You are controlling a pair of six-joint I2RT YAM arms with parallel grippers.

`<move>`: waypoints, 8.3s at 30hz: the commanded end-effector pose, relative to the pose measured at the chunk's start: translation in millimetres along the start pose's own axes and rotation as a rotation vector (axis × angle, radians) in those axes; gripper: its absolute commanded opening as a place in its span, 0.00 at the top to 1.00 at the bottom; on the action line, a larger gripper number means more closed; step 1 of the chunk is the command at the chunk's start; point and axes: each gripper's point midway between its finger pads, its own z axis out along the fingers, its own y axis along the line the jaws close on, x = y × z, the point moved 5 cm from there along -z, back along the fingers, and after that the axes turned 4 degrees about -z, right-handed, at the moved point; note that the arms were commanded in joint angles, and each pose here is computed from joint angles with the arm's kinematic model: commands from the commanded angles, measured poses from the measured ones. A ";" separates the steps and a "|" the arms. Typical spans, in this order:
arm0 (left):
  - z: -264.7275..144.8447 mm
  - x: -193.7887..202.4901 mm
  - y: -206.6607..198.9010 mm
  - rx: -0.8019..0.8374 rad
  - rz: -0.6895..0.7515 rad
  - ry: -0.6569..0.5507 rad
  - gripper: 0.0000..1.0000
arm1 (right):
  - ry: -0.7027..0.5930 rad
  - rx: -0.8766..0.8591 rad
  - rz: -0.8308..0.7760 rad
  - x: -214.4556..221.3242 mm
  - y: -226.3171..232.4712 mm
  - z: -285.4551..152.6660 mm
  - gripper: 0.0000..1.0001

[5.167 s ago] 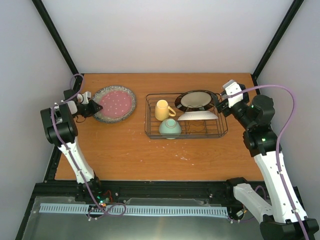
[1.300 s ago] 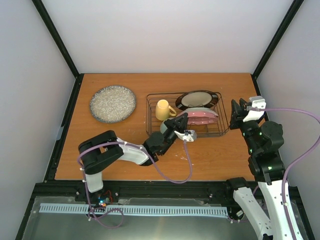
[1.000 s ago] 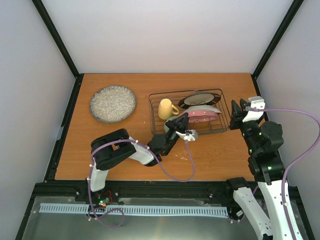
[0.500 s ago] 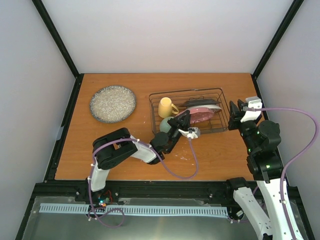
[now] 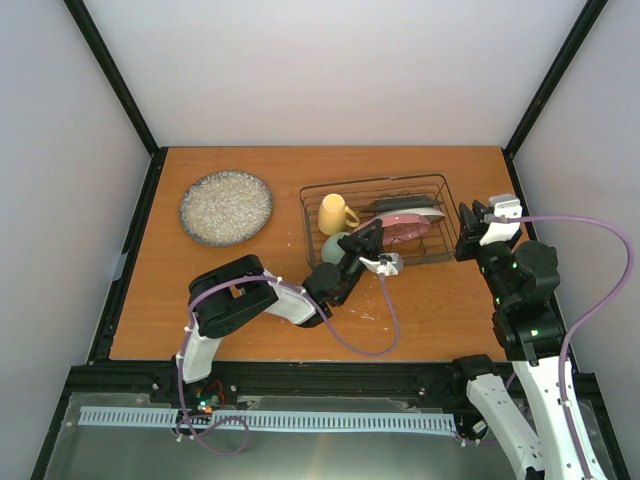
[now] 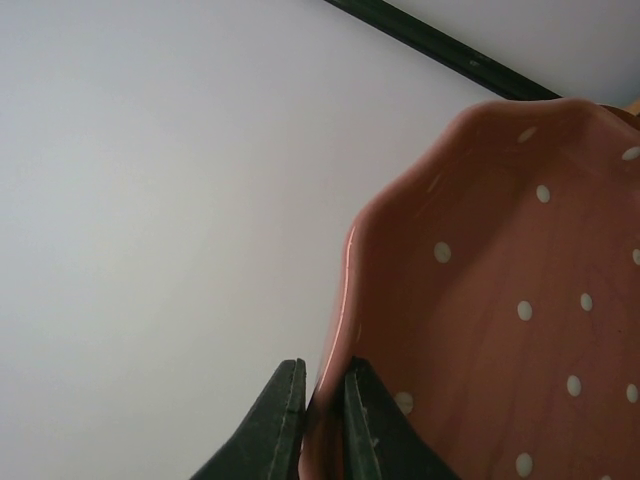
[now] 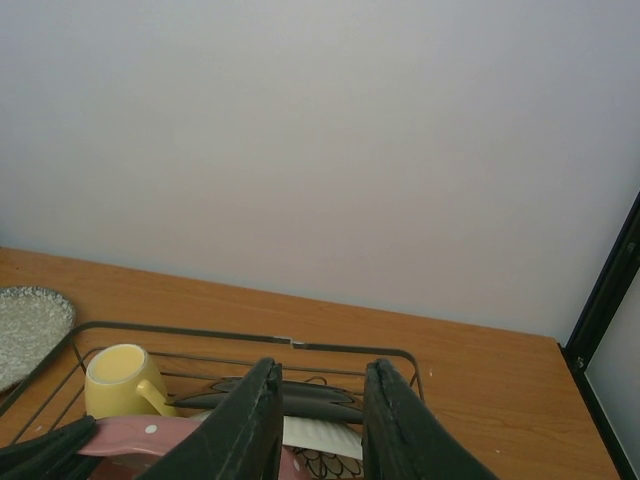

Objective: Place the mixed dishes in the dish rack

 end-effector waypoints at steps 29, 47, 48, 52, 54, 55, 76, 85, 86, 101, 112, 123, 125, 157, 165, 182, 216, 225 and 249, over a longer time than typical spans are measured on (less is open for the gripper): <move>8.5 -33.4 -33.3 -0.015 -0.075 -0.125 0.97 | -0.031 0.046 -0.069 -1.6 -5.2 -12.7 0.75; -6.8 -42.9 34.0 -0.195 -0.107 -0.102 0.00 | -0.028 0.032 -0.055 1.1 -3.3 -10.3 0.69; -9.6 -44.5 43.1 -0.210 -0.114 -0.101 0.00 | -0.028 0.032 -0.055 1.5 -3.3 -10.5 0.69; -21.5 -55.6 103.4 -0.319 -0.213 -0.094 0.00 | -0.033 0.030 -0.051 0.7 -3.0 -10.9 0.69; -28.0 -58.7 145.1 -0.395 -0.312 -0.075 0.00 | -0.036 0.032 -0.045 -0.1 -3.3 -11.4 0.68; -31.0 -55.5 169.1 -0.440 -0.388 -0.055 0.00 | -0.038 0.034 -0.045 -1.0 -3.5 -11.8 0.68; -118.2 293.1 311.9 -0.279 -1.700 0.884 0.46 | -0.034 -0.094 0.043 -25.9 8.3 -2.1 0.38; -158.1 382.0 261.6 -0.304 -1.786 1.177 0.41 | -0.016 -0.087 0.012 -23.8 7.8 -8.7 0.38; -162.9 390.6 258.5 -0.313 -1.784 1.212 0.40 | -0.014 -0.090 0.012 -23.3 8.1 -8.7 0.38; -195.0 442.6 221.3 -0.310 -1.835 1.368 0.30 | 0.023 -0.134 0.018 -14.6 13.7 -0.8 0.38; -204.2 460.0 193.0 -0.269 -1.856 1.433 0.30 | 0.025 -0.133 0.020 -13.3 13.6 0.3 0.37; -202.1 473.4 169.6 -0.189 -1.934 1.420 0.31 | 0.023 -0.145 0.029 -13.8 14.9 4.8 0.38; -201.1 476.5 162.6 -0.170 -1.969 1.410 0.34 | 0.022 -0.142 0.026 -13.9 14.6 4.5 0.38; -160.7 423.3 203.7 0.065 -2.096 1.007 1.00 | 0.010 -0.199 0.037 -15.0 21.0 14.7 0.41; -136.3 392.5 244.9 0.175 -2.070 0.797 0.99 | 0.003 -0.228 0.047 -17.7 24.1 14.8 0.42; -129.7 352.1 283.2 0.446 -2.088 0.457 0.99 | 0.068 -0.489 0.161 -12.7 52.9 36.8 0.32; -125.7 214.1 358.4 0.429 -1.868 0.337 0.99 | 0.398 -1.074 0.524 25.4 193.1 151.1 0.54; -122.6 197.5 347.0 0.459 -1.868 0.334 0.99 | 0.461 -1.107 0.504 34.6 229.3 165.8 0.37; -125.7 191.6 323.1 0.471 -1.885 0.354 0.99 | 0.233 -1.217 0.503 -10.5 262.9 169.4 0.97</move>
